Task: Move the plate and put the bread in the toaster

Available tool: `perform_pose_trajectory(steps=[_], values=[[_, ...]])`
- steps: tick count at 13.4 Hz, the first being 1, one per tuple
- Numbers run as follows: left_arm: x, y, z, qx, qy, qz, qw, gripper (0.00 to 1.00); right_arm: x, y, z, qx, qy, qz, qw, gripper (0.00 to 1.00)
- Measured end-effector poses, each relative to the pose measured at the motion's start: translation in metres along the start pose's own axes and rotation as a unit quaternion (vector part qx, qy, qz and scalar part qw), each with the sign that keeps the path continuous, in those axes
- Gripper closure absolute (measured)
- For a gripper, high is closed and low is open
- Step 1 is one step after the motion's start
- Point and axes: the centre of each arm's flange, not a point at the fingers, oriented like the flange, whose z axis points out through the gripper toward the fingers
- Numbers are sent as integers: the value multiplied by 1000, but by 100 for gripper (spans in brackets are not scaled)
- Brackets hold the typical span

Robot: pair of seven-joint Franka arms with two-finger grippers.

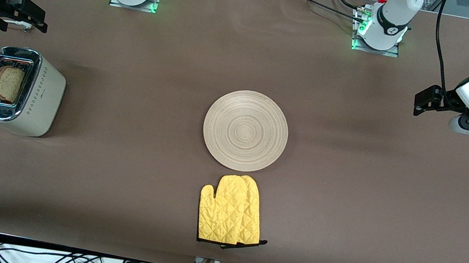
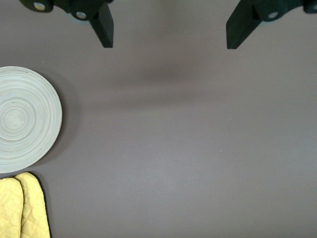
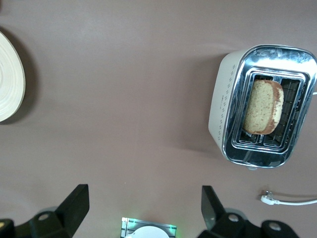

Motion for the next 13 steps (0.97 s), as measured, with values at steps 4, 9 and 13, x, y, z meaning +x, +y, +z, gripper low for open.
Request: perform_pose_trajectory(steps=[4,9,13], values=[[0,0,0,0,0,0,1000,0,1,-15,-2,-17,1,-14,1000,0],[0,0,0,0,0,0,1000,0,0,-13,-8,-21,6,-8,1000,0],[0,0,0,0,0,0,1000,0,-2,-18,-11,-21,3,-12,1000,0]])
